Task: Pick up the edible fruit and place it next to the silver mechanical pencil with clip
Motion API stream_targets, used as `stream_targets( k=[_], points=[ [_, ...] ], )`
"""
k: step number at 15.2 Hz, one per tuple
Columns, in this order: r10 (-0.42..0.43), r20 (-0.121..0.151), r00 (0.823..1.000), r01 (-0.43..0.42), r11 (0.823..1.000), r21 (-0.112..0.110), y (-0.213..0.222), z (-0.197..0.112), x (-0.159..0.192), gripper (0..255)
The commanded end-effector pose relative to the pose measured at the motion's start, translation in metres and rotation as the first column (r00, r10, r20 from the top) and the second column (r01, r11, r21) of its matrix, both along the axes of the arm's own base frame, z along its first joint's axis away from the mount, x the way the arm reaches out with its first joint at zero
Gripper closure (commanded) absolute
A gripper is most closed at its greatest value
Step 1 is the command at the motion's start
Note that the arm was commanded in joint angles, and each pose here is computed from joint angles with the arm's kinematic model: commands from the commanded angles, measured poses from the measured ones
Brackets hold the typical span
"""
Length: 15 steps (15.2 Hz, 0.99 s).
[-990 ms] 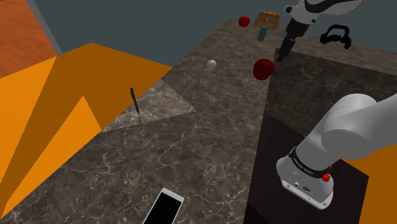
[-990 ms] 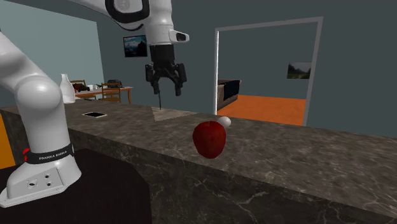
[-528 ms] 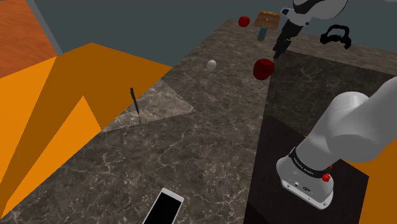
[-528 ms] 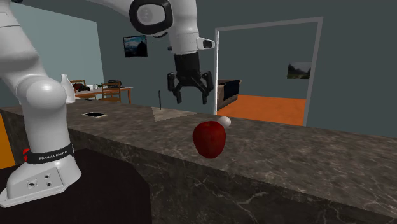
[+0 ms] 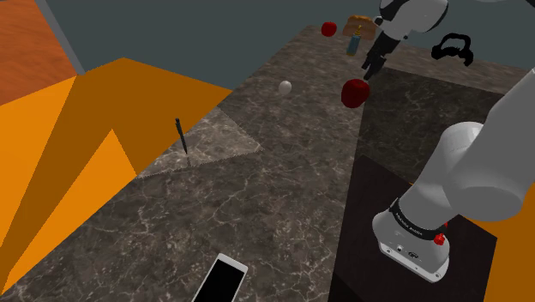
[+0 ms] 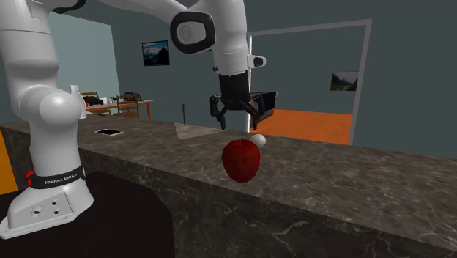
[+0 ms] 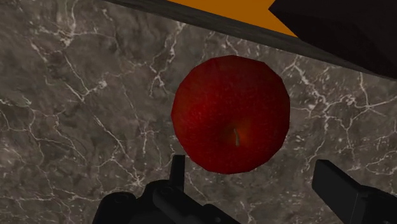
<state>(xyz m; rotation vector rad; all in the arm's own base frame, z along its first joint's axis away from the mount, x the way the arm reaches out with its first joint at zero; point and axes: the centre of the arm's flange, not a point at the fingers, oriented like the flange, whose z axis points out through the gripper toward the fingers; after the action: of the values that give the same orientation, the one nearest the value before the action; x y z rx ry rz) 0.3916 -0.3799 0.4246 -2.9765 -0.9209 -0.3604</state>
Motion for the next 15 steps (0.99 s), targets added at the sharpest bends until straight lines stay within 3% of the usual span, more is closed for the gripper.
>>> stream_targets(
  k=[1,3,11,12,15],
  points=[
    [0.001,0.002,1.000,-0.001,1.000,-0.001,0.000,-0.010,0.004,0],
    [0.001,0.002,1.000,-0.001,1.000,-0.001,0.001,-0.023,0.007,0],
    [0.001,0.002,1.000,-0.001,1.000,-0.001,0.001,-0.023,0.007,0],
    [0.001,0.002,1.000,-0.001,1.000,-0.001,0.001,-0.023,0.007,255],
    [0.001,0.002,1.000,-0.001,1.000,-0.001,0.001,-0.023,0.007,255]
  ],
)
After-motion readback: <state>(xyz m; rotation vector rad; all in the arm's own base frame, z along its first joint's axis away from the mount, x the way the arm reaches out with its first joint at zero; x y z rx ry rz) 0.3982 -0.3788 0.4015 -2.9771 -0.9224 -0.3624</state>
